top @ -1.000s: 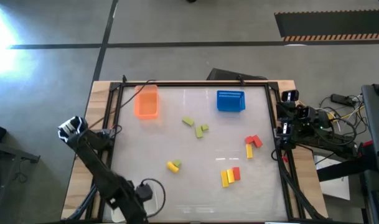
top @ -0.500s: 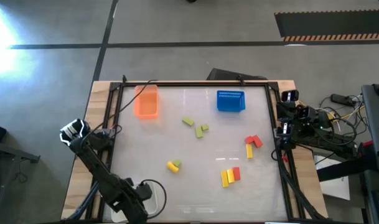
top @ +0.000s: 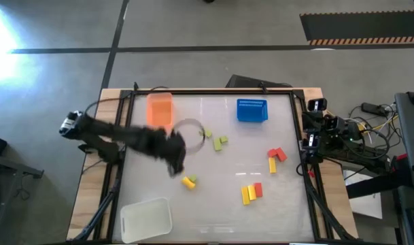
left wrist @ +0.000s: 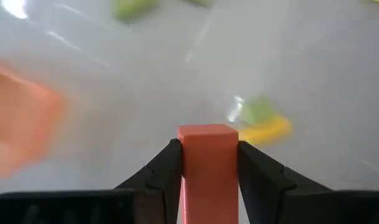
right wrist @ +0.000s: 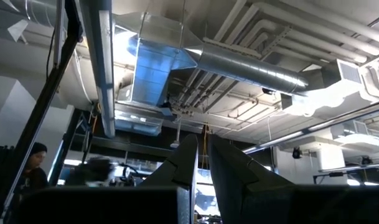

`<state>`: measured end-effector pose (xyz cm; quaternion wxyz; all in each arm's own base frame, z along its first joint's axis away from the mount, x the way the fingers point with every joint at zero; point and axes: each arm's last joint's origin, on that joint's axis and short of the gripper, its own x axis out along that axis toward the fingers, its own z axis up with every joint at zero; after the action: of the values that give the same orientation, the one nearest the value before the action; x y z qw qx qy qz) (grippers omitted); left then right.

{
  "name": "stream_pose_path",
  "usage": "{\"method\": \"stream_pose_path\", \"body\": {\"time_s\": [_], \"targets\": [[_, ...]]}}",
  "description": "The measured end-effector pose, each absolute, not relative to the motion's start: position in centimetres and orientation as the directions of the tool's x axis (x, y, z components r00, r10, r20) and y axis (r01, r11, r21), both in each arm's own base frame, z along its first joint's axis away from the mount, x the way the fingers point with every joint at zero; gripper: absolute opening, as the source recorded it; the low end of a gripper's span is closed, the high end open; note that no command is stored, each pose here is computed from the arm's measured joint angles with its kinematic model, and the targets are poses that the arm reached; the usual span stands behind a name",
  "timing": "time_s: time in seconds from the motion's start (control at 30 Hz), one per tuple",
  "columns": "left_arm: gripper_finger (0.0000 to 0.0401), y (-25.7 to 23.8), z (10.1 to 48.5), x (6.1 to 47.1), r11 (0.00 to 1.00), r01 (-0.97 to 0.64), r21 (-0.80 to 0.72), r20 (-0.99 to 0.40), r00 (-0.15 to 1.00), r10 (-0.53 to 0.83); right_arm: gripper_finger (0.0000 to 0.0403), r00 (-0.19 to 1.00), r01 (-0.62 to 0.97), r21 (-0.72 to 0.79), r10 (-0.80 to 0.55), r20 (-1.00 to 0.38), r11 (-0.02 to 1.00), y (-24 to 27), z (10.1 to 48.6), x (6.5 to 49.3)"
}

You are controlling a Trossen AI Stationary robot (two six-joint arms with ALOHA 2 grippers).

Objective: Sort & place blocks by color
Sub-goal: Put the orange wooden block into the orange bin

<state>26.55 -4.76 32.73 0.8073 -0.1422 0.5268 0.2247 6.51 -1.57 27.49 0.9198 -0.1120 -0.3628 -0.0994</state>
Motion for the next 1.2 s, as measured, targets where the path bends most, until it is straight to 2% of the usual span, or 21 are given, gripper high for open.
{"method": "stream_pose_path", "body": {"time_s": [0.13, 0.3, 0.57, 0.73, 1.2], "targets": [[0.0108, 1.9, 32.5, 25.3, 0.762, -0.635, 0.13, -0.891, 0.263, 0.37, 0.0031, 0.717, 0.264, -0.134, -0.101, 0.69, 0.955, -1.6, 27.5, 6.5], [0.0108, 9.6, 29.9, 23.1, 0.636, -0.737, 0.226, -0.896, 0.098, 0.432, 0.0031, 0.717, 0.263, -0.133, -0.101, 0.69, 0.956, -1.6, 27.5, 6.5], [0.0108, 17.9, 25.1, 20.3, 0.521, -0.836, 0.17, -0.892, 0.095, 0.443, 0.0031, 0.717, 0.261, -0.132, -0.101, 0.689, 0.956, -1.6, 27.5, 6.5], [0.0108, 19.8, 23.3, 19.2, 0.49, -0.86, 0.142, -0.904, 0.089, 0.418, 0.0031, 0.717, 0.262, -0.132, -0.101, 0.689, 0.956, -1.6, 27.5, 6.5], [0.0139, 20.1, 21.1, 19.3, 0.515, -0.842, 0.161, -0.918, 0.063, 0.391, 0.0031, 0.718, 0.255, -0.125, -0.101, 0.688, 0.959, -1.6, 27.5, 6.5]]}}
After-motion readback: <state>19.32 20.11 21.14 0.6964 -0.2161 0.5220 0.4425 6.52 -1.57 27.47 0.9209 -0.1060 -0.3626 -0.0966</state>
